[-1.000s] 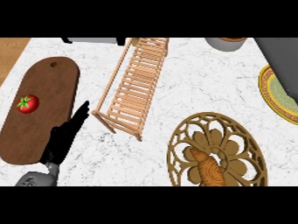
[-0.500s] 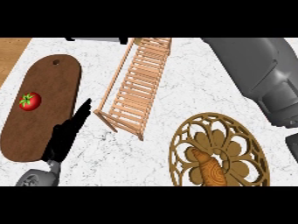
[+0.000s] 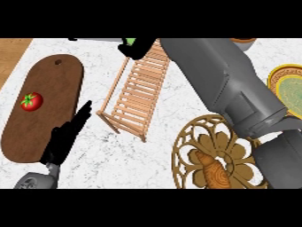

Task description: Pick the eggplant from the placemat and place it in the tiered shelf

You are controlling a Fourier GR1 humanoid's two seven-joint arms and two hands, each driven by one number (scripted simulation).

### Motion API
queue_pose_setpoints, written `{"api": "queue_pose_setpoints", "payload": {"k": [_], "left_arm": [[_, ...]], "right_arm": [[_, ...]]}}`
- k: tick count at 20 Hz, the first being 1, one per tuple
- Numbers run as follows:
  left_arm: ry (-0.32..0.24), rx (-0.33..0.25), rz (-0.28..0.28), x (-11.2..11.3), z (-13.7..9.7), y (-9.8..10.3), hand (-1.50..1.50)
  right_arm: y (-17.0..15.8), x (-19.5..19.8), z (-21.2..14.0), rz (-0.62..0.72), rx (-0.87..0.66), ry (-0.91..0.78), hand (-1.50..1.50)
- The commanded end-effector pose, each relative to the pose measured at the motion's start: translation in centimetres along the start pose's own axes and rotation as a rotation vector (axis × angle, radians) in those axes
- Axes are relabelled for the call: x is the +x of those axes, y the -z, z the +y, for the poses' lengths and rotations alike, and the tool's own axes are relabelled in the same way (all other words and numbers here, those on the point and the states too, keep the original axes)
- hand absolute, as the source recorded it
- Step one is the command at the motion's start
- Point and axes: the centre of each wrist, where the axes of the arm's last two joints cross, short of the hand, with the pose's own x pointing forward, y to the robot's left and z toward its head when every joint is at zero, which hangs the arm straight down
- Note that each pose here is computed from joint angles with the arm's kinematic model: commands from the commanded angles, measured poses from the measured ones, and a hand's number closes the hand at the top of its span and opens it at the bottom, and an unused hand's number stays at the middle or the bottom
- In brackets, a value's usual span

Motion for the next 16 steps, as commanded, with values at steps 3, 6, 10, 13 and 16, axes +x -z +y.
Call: {"api": "queue_pose_setpoints", "payload": {"k": [3,6,10,13,16], "left_arm": [[0.008,-0.007,-0.007,-0.3,0.0,-0.3,0.0],[0.012,-0.021,-0.017,0.0,-0.9,0.1,0.0],[0.014,0.005,-0.015,0.7,-0.4,0.4,0.0],[0.005,0.011,-0.006,0.9,-0.3,1.0,0.0],[-0.007,-0.007,0.004,-0.1,-0.3,0.2,0.0]], "right_arm": [[-0.2,-1.6,4.1,0.078,0.158,0.504,-1.5],[-0.3,-1.8,4.3,0.071,0.178,0.672,-1.5],[0.1,-1.1,3.4,0.056,0.096,0.849,-1.5],[0.0,-0.8,1.6,0.037,-0.057,0.918,-1.5],[-1.1,-2.1,0.6,0.079,-0.242,0.958,-1.5]]}}
